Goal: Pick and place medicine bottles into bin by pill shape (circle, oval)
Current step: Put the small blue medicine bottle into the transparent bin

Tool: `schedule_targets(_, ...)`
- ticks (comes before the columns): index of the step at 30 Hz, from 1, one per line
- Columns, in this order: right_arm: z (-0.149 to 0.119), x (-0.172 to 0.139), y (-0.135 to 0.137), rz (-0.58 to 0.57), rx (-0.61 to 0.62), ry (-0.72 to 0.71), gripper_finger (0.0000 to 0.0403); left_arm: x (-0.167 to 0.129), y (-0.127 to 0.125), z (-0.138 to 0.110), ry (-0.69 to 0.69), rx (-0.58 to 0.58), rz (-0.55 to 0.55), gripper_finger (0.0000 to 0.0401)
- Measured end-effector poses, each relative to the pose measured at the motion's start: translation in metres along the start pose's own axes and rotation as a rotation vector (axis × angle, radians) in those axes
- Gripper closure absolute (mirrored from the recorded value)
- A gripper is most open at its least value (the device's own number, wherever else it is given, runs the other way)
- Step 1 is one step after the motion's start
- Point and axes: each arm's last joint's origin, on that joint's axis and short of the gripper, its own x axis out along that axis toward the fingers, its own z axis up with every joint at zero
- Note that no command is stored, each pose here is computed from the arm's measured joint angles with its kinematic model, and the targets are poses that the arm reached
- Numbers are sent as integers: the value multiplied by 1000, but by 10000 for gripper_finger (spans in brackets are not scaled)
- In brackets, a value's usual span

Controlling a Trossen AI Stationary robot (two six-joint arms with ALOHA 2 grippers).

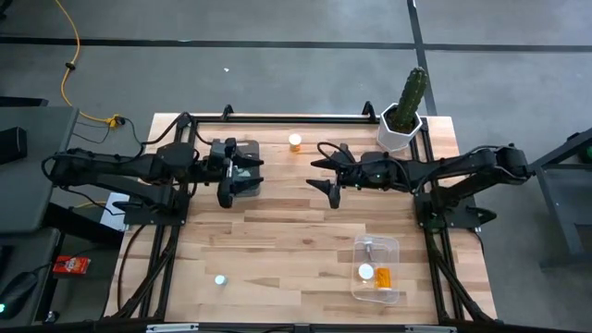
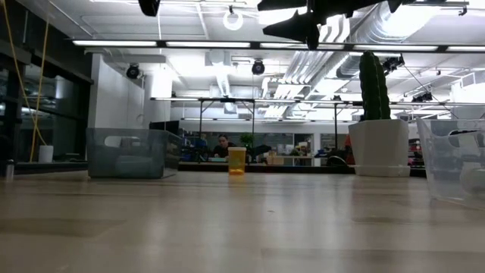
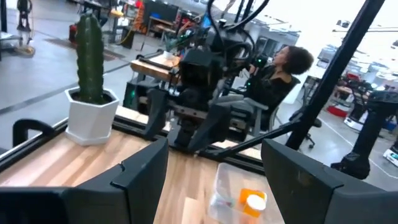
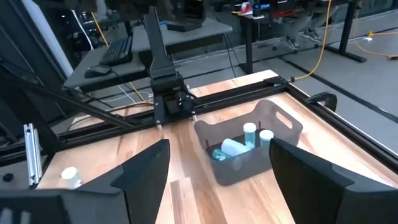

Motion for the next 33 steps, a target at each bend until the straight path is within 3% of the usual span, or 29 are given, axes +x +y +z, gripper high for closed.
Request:
schedule_targets(10,0,0,0,-1,-20,1,135,-1,-3,0,-21,21,36,156)
schedule_targets(13,0,0,0,-1,-18,3,135,-1,-5,-3,11,-33,33,156)
schedule_targets(18,-1,0,-1,-12,-16,5,135,-6,-18,-22,198,-86,4,156)
schedule_targets(22,-1,0,-1,-28,-17,4,135,-12,-43,-25,343,-73,-66,156)
schedule_targets(27,-3,0,-3,-38,-21,28,135,-22,-80,-45,641,77,-99,156)
schedule_targets(33,-5,0,-3,-42,-25,46,135,-34,-119,-95,914,173,-117,156)
